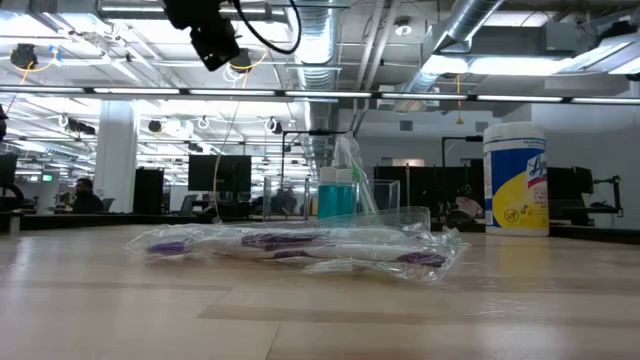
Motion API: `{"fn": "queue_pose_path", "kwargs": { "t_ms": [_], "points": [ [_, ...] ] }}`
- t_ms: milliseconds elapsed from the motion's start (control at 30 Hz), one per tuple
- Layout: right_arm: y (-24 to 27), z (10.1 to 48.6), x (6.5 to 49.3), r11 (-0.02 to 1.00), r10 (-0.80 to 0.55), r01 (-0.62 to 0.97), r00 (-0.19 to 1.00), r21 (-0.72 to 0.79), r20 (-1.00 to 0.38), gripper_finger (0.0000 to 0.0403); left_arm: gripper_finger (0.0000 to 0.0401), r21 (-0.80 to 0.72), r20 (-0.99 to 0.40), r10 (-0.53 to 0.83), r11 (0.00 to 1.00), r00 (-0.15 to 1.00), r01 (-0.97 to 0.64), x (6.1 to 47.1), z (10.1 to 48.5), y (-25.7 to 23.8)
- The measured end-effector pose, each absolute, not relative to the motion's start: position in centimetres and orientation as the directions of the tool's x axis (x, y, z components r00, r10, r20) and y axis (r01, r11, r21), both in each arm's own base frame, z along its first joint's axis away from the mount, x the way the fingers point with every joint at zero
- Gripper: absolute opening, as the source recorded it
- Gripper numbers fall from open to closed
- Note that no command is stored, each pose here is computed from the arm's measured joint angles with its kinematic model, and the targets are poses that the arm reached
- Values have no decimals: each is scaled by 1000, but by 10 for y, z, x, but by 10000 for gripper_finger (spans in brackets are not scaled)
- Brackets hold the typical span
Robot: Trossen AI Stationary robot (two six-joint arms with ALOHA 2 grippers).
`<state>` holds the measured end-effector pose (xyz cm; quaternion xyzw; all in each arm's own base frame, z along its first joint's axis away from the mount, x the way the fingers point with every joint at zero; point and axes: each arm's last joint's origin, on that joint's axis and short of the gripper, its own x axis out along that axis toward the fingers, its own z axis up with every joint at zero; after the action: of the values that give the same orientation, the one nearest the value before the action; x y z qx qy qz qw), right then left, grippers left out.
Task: Pick & Place toothbrushing station
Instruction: Put the top left purple toothbrush into the transparent organizer
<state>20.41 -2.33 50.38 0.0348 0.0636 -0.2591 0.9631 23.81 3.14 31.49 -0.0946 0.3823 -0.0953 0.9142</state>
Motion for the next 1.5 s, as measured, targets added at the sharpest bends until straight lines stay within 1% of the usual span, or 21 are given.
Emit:
{"fn": "queue_pose_path", "kwargs": {
  "t_ms": [133,200,267,333,467,700,800,900,1067,1267,1500],
  "points": [
    [-31,504,203,860,-498,508,855,40,-143,179,154,-308,-697,-374,927,612,216,244,299,15],
    [-35,504,203,870,-480,491,865,46,-146,179,154,-357,-716,-418,907,559,222,247,286,6],
    [-39,503,203,881,-459,470,876,47,-149,179,154,-381,-724,-438,898,532,221,251,274,-3],
    [-42,503,203,896,-436,444,887,26,-153,179,154,-382,-723,-434,899,537,213,258,266,-10],
    [-49,502,202,932,-355,363,920,19,-167,179,154,-341,-746,-363,928,558,148,276,249,-20],
    [-53,497,200,977,-200,212,955,31,-218,179,154,-405,-823,-381,914,421,35,298,204,-43],
    [-53,497,200,984,-162,174,962,37,-220,179,154,-398,-839,-367,917,403,8,304,191,-51],
    [-52,497,200,987,-149,158,963,25,-225,179,154,-385,-849,-342,922,402,-30,310,180,-52],
    [-51,497,200,991,-123,132,966,24,-225,179,154,-390,-861,-339,919,380,-64,314,168,-53],
    [-50,496,200,994,-99,108,968,30,-229,179,154,-437,-860,-387,895,333,-91,314,160,-58],
    [-50,495,200,996,-76,87,969,37,-237,179,154,-454,-861,-402,884,312,-114,311,161,-67]
  ]
}}
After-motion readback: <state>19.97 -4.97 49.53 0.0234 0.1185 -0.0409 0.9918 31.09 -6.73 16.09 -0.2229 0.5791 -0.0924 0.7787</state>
